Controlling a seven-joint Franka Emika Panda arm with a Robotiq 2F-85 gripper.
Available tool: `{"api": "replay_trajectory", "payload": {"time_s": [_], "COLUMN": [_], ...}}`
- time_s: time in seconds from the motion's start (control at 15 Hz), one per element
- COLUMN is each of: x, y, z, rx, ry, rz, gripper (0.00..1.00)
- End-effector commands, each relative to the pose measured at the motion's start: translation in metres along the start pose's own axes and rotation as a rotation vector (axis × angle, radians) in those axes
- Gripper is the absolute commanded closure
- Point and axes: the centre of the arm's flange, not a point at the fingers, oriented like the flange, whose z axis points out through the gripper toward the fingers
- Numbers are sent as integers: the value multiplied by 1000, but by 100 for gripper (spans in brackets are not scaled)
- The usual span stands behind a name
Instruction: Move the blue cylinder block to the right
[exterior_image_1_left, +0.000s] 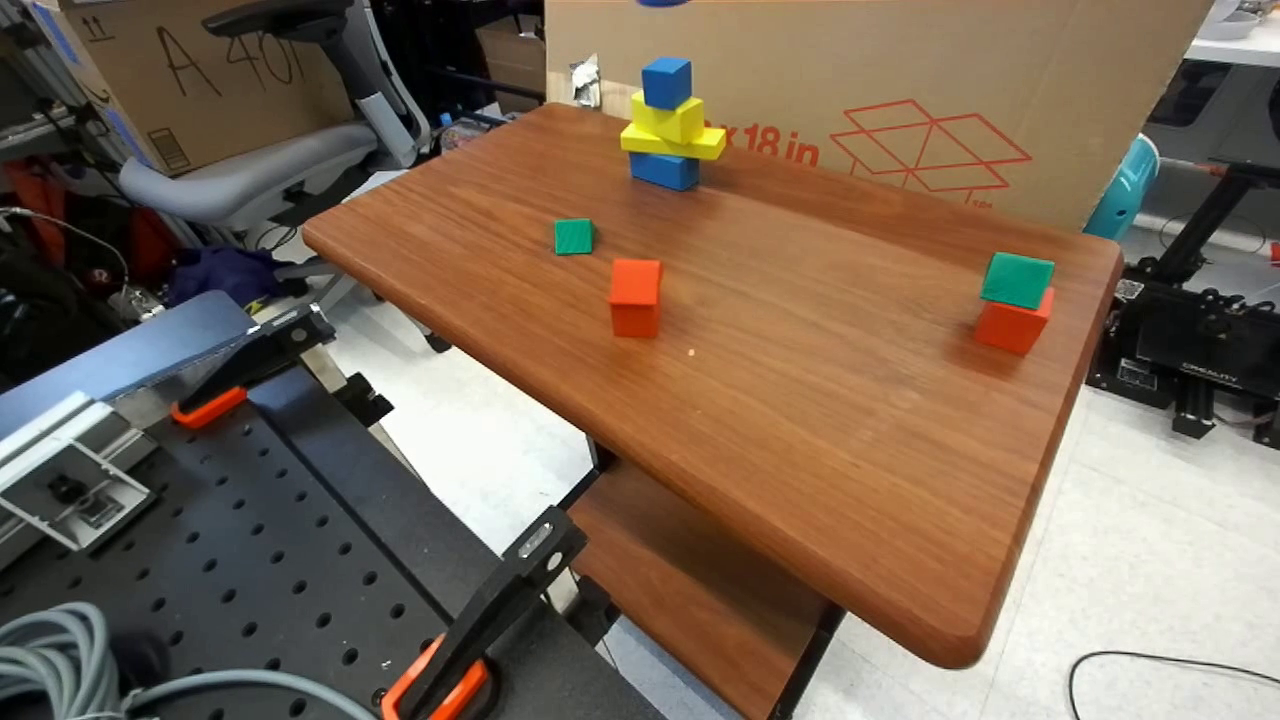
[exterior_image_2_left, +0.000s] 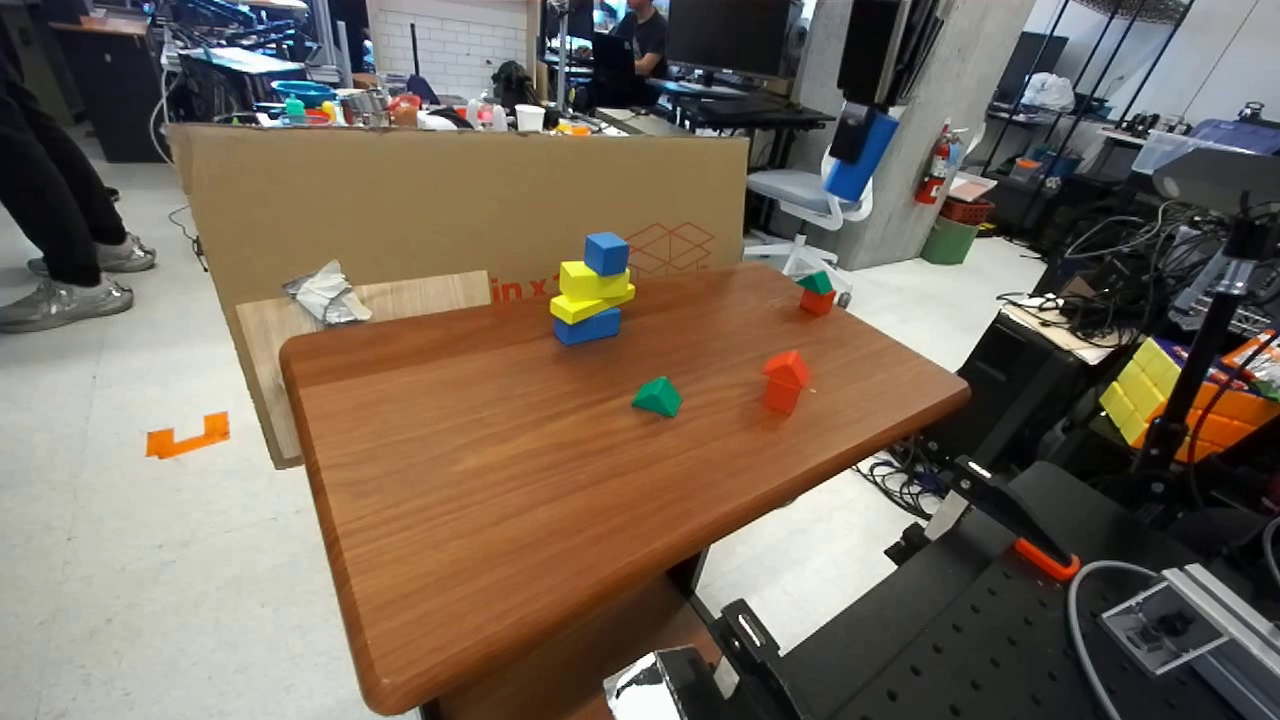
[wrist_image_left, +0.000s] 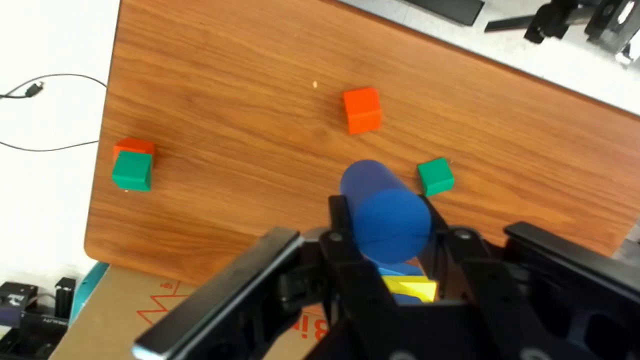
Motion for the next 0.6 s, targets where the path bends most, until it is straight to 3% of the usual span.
{"api": "replay_trajectory", "payload": {"time_s": [0.0, 0.33, 0.53], "x": [50, 97, 117], "y": [55, 101, 114], "z": [10, 62, 97], "rx": [78, 121, 108], "ry": [-34, -127, -187], "rz": [59, 124, 181], "gripper": [92, 92, 92]}}
